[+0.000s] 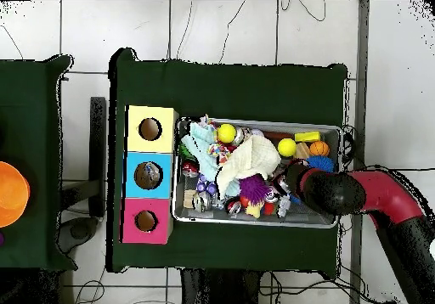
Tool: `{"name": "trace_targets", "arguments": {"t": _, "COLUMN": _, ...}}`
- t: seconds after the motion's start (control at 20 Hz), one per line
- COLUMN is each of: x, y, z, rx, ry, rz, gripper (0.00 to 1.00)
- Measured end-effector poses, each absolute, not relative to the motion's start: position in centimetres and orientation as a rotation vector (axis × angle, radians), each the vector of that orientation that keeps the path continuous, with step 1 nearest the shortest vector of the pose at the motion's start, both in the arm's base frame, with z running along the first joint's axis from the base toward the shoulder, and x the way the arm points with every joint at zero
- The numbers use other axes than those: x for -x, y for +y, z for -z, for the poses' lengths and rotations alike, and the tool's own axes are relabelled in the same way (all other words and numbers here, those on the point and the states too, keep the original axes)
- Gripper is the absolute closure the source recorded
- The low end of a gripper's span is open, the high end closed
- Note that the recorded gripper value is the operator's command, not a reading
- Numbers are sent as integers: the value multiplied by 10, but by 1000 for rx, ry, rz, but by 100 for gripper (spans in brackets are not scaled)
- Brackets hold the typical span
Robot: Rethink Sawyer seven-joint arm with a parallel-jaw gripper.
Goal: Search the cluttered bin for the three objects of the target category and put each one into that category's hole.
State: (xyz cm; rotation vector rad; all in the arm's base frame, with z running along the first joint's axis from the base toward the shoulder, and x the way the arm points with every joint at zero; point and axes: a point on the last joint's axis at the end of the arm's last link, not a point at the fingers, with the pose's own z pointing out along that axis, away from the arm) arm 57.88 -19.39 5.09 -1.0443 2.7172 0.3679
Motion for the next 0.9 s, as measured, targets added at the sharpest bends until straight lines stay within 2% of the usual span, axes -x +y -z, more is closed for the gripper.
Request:
{"name": "trace_targets", "arguments": {"t": 0.35, "x": -590, "y": -187, "z": -50, "rx": 1213, "ry": 2546, "rz": -179, "gripper": 0}}
{"name": "trace_targets", "arguments": {"t": 0.9, "x": -605, "y": -203, "z": -45, "rx": 1483, "ry": 2236, "rz": -105, "gripper": 0}}
